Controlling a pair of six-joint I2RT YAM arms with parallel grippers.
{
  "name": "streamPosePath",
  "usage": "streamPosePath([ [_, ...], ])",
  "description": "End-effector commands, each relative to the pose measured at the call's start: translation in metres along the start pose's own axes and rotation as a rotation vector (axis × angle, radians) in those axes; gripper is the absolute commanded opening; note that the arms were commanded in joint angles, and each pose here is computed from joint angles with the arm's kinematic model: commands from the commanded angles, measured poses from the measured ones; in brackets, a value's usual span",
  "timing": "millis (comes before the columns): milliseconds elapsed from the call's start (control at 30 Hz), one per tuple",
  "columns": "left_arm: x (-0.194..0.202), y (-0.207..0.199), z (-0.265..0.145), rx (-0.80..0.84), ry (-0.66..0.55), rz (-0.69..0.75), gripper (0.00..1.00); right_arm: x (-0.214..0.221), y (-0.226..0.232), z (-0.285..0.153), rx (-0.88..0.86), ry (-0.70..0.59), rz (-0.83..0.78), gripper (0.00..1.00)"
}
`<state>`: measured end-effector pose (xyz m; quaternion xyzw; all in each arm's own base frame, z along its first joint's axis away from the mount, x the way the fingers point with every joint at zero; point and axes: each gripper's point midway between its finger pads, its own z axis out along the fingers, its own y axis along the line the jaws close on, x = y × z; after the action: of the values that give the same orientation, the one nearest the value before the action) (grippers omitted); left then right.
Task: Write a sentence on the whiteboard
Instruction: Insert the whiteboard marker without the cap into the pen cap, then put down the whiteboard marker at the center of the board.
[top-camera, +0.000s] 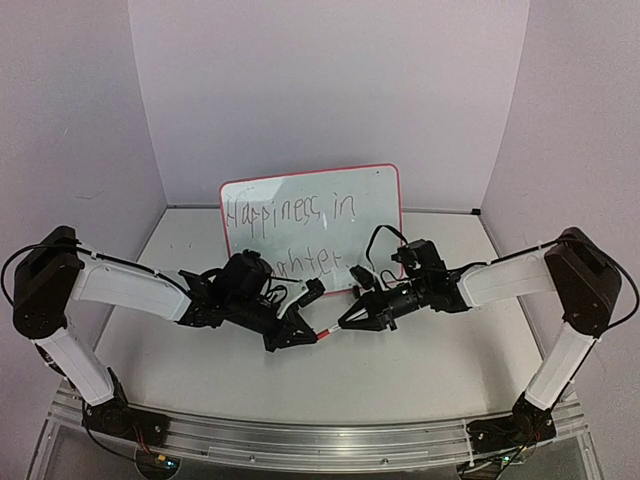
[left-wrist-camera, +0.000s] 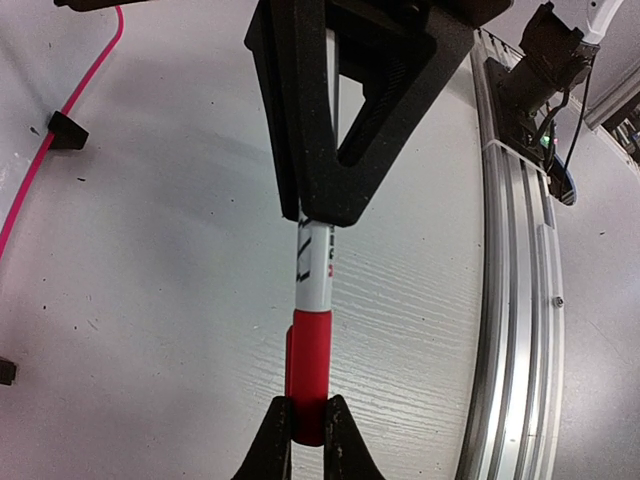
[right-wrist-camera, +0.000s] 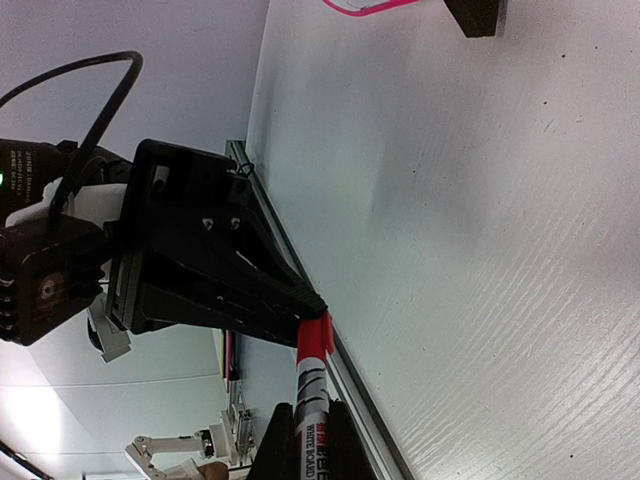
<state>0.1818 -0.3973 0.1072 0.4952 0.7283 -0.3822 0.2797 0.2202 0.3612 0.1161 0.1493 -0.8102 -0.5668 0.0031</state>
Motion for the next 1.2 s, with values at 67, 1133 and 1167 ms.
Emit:
streamPosePath([
  [67,-0.127,-0.014,-0.024,0.005,-0.385,0.181,0.0,0.018,0.027,0.026,-0.071,0.101,-0.066,0.0],
  [1133,-0.002,0.125,-0.148,-0.595,-0.222,-0.444,0.75,-0.032,-0.124,-0.08,0.653,-0.341,0.113,0.64],
  [1167,0.001,0.128,-0.153,-0.604,-0.228,-0.462,0.75,-0.032,-0.127,-0.089,0.68,-0.352,0.111,0.69],
])
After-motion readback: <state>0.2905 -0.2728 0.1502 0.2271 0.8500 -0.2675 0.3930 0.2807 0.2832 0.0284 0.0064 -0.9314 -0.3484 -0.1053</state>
